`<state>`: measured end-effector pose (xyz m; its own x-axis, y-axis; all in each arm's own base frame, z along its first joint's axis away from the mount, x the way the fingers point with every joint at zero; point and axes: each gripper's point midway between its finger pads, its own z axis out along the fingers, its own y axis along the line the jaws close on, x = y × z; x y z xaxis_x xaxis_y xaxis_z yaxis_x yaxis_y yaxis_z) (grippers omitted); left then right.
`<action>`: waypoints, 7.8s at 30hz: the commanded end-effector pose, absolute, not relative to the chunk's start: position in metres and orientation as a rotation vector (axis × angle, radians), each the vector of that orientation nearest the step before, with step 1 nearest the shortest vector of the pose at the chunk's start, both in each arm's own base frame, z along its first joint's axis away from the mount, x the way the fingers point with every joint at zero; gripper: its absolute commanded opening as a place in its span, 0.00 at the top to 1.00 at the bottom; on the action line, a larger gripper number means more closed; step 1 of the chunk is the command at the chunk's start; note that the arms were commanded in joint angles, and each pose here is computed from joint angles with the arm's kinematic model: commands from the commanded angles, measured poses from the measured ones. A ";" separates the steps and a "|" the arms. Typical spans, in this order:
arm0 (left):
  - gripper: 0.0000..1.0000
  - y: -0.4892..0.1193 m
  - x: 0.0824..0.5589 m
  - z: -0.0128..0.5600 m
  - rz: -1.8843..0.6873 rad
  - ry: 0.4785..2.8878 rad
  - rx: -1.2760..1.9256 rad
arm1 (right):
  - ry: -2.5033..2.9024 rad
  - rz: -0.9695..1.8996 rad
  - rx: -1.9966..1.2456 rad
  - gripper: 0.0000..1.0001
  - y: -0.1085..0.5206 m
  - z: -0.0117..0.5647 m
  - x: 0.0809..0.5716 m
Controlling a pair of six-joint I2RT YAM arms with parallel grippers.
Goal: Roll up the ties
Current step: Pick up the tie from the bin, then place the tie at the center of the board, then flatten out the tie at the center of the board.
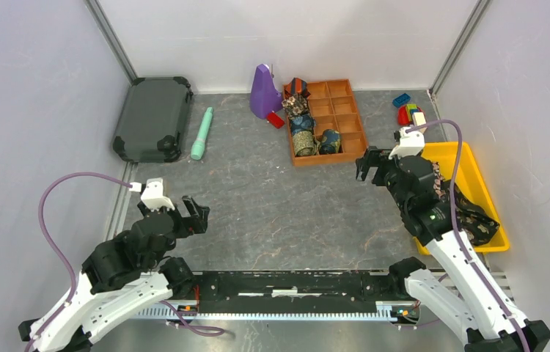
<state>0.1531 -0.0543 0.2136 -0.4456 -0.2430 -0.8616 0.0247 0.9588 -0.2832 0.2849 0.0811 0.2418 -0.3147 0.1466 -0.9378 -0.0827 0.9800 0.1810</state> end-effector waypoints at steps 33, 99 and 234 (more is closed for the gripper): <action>0.00 -0.062 0.163 0.206 -0.253 2.047 -0.177 | 2.164 -0.549 0.799 0.02 -0.156 0.087 0.337; 0.00 -0.067 0.167 0.199 -0.206 2.082 -0.142 | 1.648 0.249 0.149 1.00 -0.037 0.403 0.378; 0.65 -0.143 0.149 0.071 -0.344 2.495 -0.182 | 2.357 0.131 0.297 0.56 0.062 -0.011 0.243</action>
<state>0.1443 -0.1484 0.0512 -0.8495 -0.0940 -0.5192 0.0294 0.9740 -0.2245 0.2820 0.0860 0.0213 -0.5794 0.3161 -0.7512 0.1107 0.9437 0.3117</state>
